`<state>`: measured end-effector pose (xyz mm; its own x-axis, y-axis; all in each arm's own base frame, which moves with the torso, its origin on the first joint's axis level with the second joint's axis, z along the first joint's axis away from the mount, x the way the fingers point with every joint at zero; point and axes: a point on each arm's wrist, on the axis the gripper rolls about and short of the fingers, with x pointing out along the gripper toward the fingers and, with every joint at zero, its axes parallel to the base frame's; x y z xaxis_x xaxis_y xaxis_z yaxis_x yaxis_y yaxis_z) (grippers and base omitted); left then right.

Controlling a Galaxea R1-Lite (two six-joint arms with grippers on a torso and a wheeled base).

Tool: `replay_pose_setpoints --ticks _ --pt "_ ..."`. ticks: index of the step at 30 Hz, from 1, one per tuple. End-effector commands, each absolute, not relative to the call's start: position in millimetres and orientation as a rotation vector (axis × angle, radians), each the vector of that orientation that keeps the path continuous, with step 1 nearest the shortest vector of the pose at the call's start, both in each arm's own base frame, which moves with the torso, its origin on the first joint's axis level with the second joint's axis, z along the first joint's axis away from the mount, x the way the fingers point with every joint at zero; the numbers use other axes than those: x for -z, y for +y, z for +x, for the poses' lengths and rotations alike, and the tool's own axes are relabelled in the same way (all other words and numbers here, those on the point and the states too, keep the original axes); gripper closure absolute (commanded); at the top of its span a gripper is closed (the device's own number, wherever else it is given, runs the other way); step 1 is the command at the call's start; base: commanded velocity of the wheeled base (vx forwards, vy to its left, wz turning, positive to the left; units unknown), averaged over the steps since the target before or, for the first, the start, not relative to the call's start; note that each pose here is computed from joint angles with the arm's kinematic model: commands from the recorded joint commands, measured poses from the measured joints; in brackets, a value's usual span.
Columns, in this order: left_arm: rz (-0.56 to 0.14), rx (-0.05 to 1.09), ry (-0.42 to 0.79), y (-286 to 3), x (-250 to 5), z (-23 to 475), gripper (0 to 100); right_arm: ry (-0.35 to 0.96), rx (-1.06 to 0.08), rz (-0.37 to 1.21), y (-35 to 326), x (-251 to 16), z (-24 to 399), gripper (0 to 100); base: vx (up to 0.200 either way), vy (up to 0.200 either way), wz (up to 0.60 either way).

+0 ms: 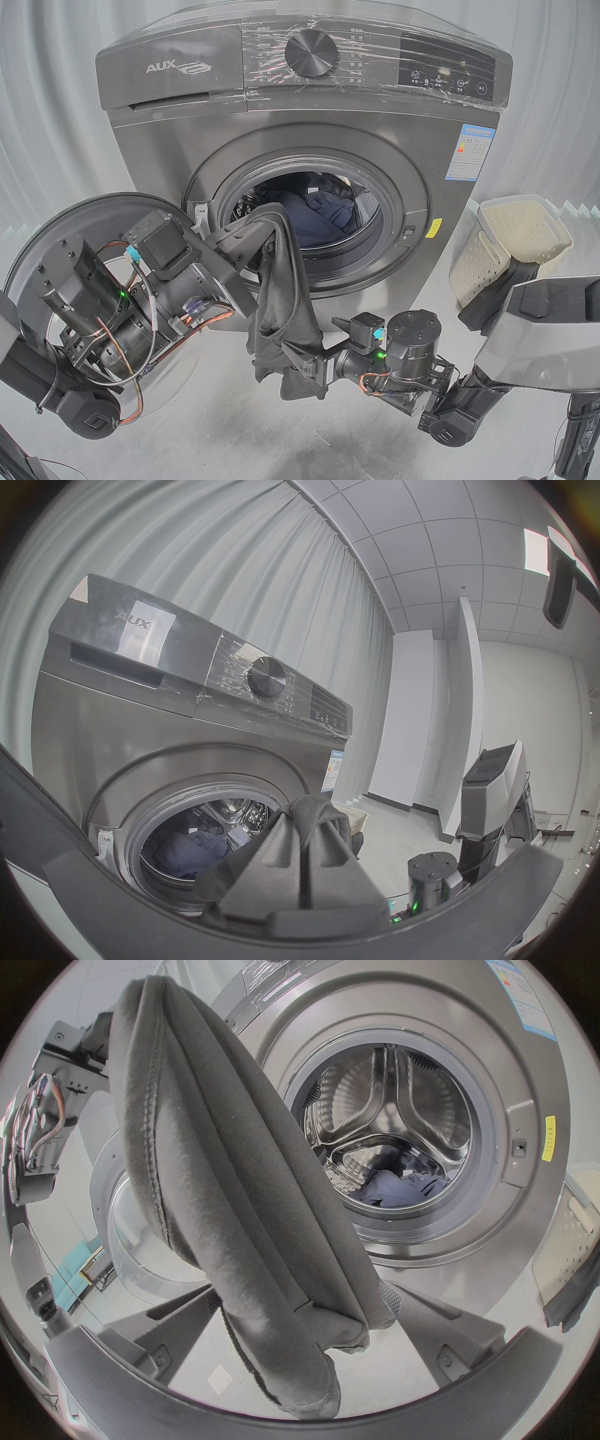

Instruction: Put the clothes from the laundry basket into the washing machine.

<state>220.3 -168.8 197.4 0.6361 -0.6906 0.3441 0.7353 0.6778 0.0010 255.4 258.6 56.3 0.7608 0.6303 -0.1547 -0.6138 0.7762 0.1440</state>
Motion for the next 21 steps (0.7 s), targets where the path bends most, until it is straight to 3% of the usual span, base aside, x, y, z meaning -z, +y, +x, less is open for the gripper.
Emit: replay_pose_setpoints --ticks 1,19,20,21 --pt "-0.147 0.831 -0.331 -171.2 -197.5 217.8 100 0.174 -0.681 0.098 271.7 -47.6 266.8 0 0.0 0.0 0.0" --pt "-0.166 0.842 -0.368 -167.3 -208.5 212.4 100 0.104 -0.664 0.137 287.9 -45.4 288.3 0 0.0 0.0 0.0" --pt "-0.166 0.84 -0.368 -167.0 -208.5 212.7 100 0.104 -0.664 0.137 287.9 -45.4 288.3 100 0.0 0.0 0.0" --pt "-0.168 0.842 -0.369 -167.4 -208.9 212.5 100 0.096 -0.657 0.142 287.8 -46.5 289.2 100 0.0 0.0 0.0"
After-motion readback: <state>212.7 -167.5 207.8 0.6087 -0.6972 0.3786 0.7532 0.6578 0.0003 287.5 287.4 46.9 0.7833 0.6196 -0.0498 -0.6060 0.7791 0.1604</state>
